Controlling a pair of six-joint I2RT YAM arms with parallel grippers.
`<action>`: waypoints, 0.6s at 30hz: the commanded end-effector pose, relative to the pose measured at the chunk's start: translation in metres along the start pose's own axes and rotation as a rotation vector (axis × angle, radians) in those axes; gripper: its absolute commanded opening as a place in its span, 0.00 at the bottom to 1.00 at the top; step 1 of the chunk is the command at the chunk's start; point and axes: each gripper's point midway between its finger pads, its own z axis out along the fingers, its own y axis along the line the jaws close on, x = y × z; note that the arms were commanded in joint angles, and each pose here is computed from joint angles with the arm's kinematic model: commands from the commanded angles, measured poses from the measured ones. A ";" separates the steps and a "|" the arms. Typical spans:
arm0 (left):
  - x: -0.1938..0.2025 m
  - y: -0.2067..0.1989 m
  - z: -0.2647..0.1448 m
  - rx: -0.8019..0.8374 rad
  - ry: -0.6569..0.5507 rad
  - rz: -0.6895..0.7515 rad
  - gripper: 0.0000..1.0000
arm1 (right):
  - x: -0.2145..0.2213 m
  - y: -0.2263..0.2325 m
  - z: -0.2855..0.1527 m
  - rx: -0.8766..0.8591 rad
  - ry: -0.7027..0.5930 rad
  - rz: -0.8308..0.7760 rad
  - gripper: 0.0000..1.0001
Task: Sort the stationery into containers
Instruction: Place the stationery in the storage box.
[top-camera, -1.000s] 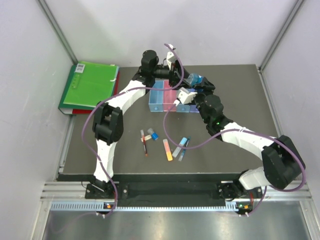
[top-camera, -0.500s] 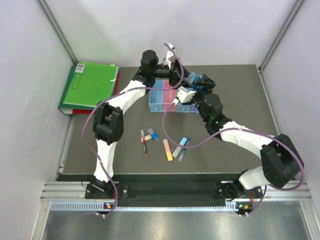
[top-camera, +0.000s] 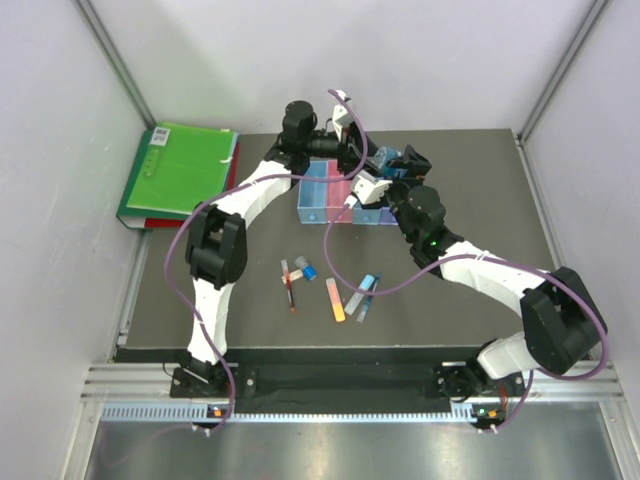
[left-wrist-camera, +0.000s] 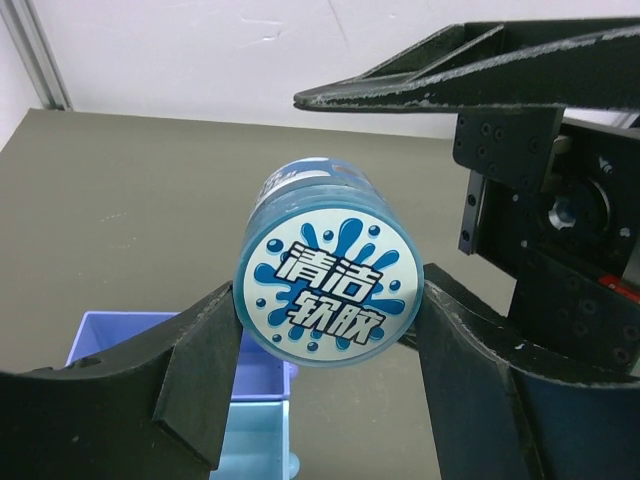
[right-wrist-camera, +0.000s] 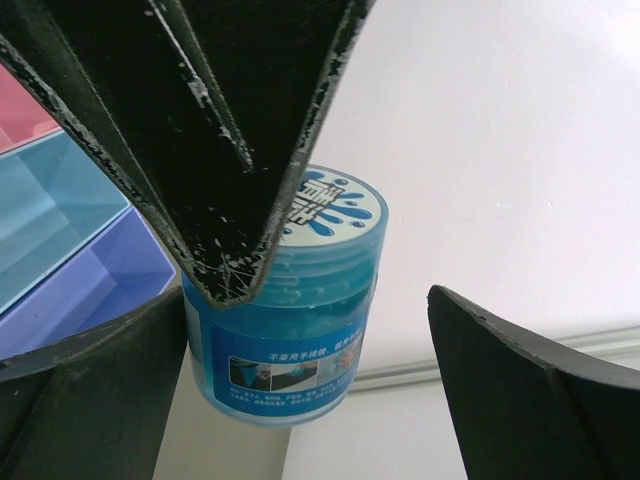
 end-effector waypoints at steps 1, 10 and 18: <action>-0.004 0.016 -0.018 -0.077 0.023 0.087 0.00 | -0.024 -0.032 0.003 0.078 -0.063 0.064 1.00; -0.004 0.032 -0.038 -0.154 0.019 0.098 0.00 | -0.020 -0.028 -0.001 0.066 -0.050 0.070 1.00; -0.011 0.036 -0.038 -0.179 0.002 0.111 0.00 | -0.017 -0.023 -0.001 0.040 -0.038 0.070 1.00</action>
